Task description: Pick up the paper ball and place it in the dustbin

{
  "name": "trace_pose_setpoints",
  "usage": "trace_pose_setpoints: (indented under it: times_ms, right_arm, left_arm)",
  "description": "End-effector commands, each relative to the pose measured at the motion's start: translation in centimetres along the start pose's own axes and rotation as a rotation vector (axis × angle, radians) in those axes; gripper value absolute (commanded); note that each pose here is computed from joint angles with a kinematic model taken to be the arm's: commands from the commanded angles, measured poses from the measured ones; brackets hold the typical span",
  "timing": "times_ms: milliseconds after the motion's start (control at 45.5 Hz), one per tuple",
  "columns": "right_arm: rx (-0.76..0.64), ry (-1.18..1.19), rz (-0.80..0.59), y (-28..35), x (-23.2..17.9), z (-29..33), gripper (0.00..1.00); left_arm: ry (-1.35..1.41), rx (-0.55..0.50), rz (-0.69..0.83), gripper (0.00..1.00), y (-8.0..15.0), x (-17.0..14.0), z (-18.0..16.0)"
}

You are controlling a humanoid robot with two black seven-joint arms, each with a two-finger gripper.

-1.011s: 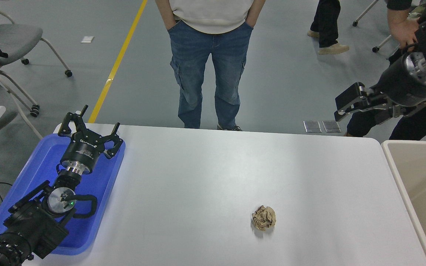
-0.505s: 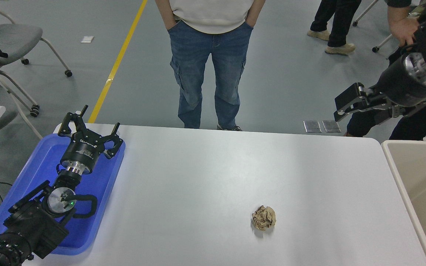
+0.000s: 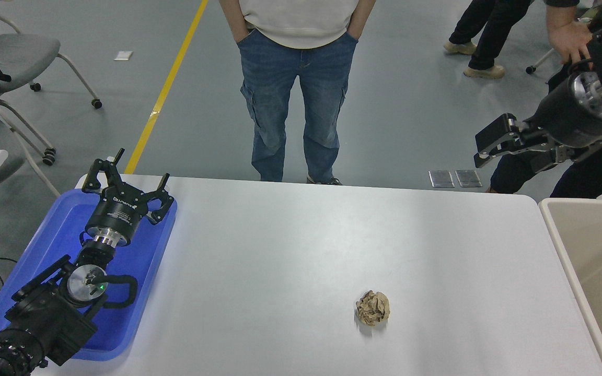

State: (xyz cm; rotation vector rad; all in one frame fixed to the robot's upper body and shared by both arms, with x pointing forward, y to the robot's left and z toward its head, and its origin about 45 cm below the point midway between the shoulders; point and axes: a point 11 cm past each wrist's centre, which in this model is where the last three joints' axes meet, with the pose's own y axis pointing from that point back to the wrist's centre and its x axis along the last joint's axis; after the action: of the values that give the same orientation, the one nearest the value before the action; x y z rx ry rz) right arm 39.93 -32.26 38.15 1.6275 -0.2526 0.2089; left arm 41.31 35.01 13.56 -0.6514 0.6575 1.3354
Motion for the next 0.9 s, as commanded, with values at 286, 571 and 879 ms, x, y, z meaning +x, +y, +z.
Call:
trace_pose_setpoints:
  times_ms: [286, 571, 879]
  right_arm:
    - [-0.012, -0.014, 0.013, 0.1, 0.4, 0.6, 1.0]
    - [-0.006, -0.018, -0.007, -0.6, 0.0, 0.4, 1.0]
    - [0.006, -0.008, -0.16, -6.7, -3.2, -0.3, 1.0]
  left_arm:
    - [0.001, 0.0, 0.0, 1.0, 0.0, 0.0, 0.0]
    - [0.0, 0.0, 0.0, 1.0, 0.0, 0.0, 0.0]
    - [0.0, 0.0, 0.0, 1.0, 0.0, 0.0, 0.0]
